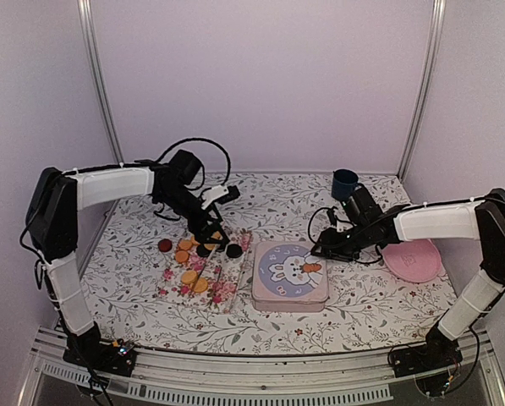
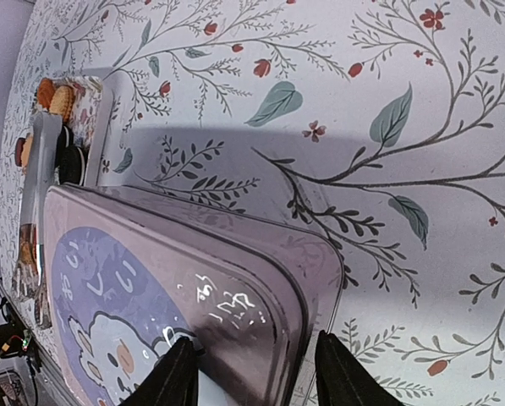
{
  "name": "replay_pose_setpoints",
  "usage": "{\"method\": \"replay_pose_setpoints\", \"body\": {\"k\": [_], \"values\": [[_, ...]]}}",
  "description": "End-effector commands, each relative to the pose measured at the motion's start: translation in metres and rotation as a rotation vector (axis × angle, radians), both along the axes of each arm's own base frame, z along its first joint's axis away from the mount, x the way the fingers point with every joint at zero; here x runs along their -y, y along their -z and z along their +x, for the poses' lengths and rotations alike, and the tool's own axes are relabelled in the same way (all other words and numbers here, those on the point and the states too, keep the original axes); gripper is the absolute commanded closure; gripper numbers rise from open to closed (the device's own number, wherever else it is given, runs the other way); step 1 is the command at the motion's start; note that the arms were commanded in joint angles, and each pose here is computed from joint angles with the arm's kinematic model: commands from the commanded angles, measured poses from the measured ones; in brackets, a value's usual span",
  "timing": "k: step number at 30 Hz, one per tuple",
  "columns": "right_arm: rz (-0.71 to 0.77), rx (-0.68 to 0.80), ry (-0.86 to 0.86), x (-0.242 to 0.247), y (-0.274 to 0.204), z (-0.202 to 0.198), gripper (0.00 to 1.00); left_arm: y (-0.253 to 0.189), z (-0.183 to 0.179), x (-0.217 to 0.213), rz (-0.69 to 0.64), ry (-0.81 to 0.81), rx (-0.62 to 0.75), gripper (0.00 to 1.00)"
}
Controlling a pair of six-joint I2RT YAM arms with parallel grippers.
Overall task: Pack the cookies
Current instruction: Press the box lid onto the packing box, then reset both arms
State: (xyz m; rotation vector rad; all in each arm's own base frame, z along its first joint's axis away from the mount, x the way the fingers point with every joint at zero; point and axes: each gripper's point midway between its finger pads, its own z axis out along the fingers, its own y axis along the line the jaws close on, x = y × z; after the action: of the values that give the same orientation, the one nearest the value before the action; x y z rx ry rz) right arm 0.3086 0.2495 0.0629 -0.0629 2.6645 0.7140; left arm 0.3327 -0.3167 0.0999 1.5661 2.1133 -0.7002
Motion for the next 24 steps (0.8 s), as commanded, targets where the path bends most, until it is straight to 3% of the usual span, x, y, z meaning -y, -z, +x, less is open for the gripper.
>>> {"method": "replay_pose_setpoints", "body": {"k": [1, 5, 8, 12, 16, 20, 22, 24], "values": [[-0.067, 0.004, 0.014, 0.013, -0.003, 0.001, 0.49, -0.043, 0.023, -0.057, -0.080, -0.139, 0.011, 0.01], [0.005, 0.134, 0.023, 0.003, -0.063, 0.021, 0.34, -0.050, 0.052, -0.121, -0.072, -0.296, 0.051, 0.01], [-0.009, 0.275, 0.089, 0.012, -0.106, 0.041, 0.01, -0.050, 0.080, -0.187, -0.086, -0.470, 0.082, 0.01], [-0.076, 0.450, 0.234, 0.043, -0.142, 0.061, 0.01, -0.049, 0.117, -0.271, -0.175, -0.758, 0.163, 0.01], [-0.201, 0.577, 0.386, 0.084, -0.146, 0.075, 0.01, -0.041, 0.125, -0.333, -0.315, -1.003, 0.223, 0.01], [-0.351, 0.666, 0.562, 0.138, -0.136, 0.076, 0.01, -0.043, 0.112, -0.360, -0.411, -1.155, 0.402, 0.01], [-0.418, 0.734, 0.650, 0.164, -0.136, 0.072, 0.01, -0.048, 0.095, -0.357, -0.464, -1.150, 0.523, 0.00], [-0.478, 0.804, 0.696, 0.180, -0.135, 0.066, 0.01, -0.041, 0.077, -0.348, -0.501, -1.139, 0.556, 0.01]]}}
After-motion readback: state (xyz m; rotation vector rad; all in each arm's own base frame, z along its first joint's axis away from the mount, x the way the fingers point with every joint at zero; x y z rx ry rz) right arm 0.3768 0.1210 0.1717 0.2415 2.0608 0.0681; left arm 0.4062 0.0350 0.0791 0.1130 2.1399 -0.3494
